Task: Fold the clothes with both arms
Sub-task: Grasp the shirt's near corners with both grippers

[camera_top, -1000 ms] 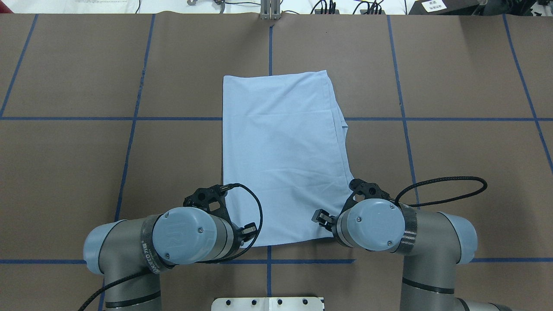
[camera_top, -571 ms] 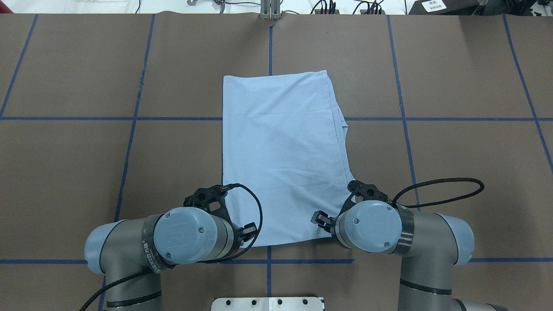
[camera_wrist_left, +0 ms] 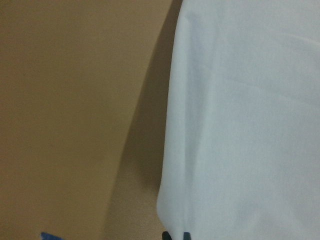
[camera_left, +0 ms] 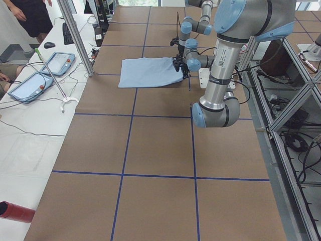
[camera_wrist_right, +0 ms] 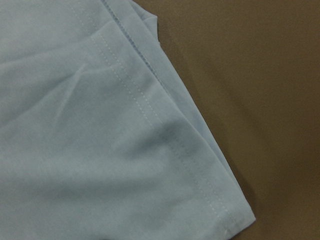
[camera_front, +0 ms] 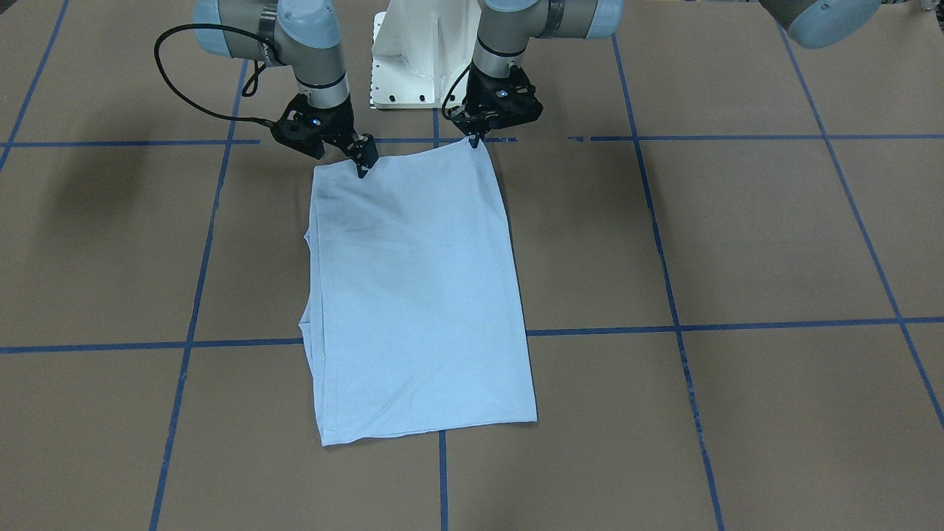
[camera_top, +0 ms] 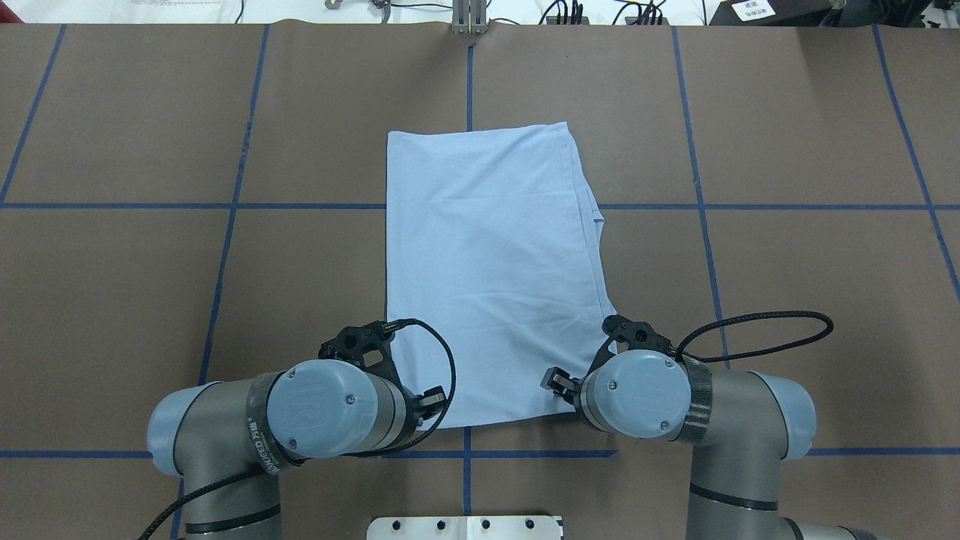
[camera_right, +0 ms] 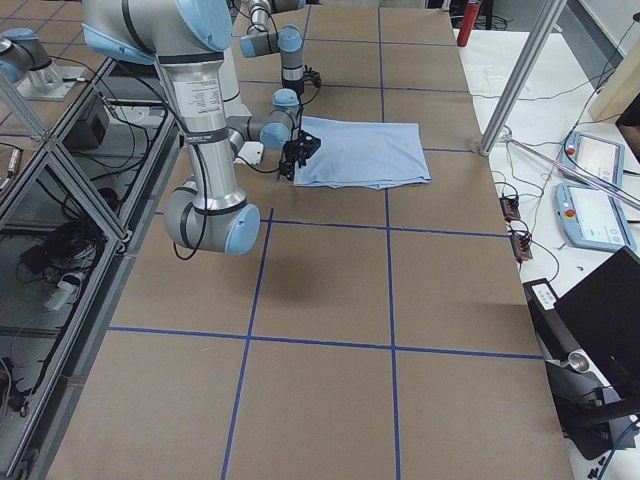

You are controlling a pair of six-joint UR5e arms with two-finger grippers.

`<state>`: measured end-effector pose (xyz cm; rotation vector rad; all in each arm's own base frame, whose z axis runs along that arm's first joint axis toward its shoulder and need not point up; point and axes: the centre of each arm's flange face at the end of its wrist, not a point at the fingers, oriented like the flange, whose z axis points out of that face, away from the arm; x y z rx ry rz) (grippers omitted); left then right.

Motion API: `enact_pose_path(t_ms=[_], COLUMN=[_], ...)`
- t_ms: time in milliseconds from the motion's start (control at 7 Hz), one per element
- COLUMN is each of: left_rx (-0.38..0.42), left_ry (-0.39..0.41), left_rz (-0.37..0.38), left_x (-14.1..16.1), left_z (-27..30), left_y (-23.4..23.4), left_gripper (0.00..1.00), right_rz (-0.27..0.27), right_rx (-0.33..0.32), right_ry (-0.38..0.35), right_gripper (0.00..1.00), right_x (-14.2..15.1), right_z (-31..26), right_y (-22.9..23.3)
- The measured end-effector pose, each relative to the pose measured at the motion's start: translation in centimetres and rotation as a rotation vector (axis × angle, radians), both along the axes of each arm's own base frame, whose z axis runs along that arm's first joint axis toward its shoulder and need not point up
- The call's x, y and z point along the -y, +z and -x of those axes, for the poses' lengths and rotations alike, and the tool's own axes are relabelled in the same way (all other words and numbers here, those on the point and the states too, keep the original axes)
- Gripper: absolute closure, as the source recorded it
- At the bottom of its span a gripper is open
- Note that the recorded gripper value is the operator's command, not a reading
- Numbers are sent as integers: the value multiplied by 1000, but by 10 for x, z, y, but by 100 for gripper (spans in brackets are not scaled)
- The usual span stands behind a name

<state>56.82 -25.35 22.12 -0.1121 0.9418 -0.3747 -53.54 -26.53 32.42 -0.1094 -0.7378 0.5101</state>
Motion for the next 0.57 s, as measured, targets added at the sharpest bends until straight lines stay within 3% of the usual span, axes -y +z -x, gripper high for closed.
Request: enact_pose_path(t_ms=[143,286,571], left_rx=[-1,-1,-3], left_ry=[0,-1,-2], left_rz=[0,-1,-2], left_x=[0,0,0], left_z=[0,0,0], left_y=[0,-1,-2], left_gripper=[100,100,100], right_rz=[0,0,-1], right_rx=[1,1,5], right_ry=[0,-3,-7], right_gripper=[89,99,100], right_x=[0,-1,-3], right_z=[0,1,2], right_y=[0,-1,-3])
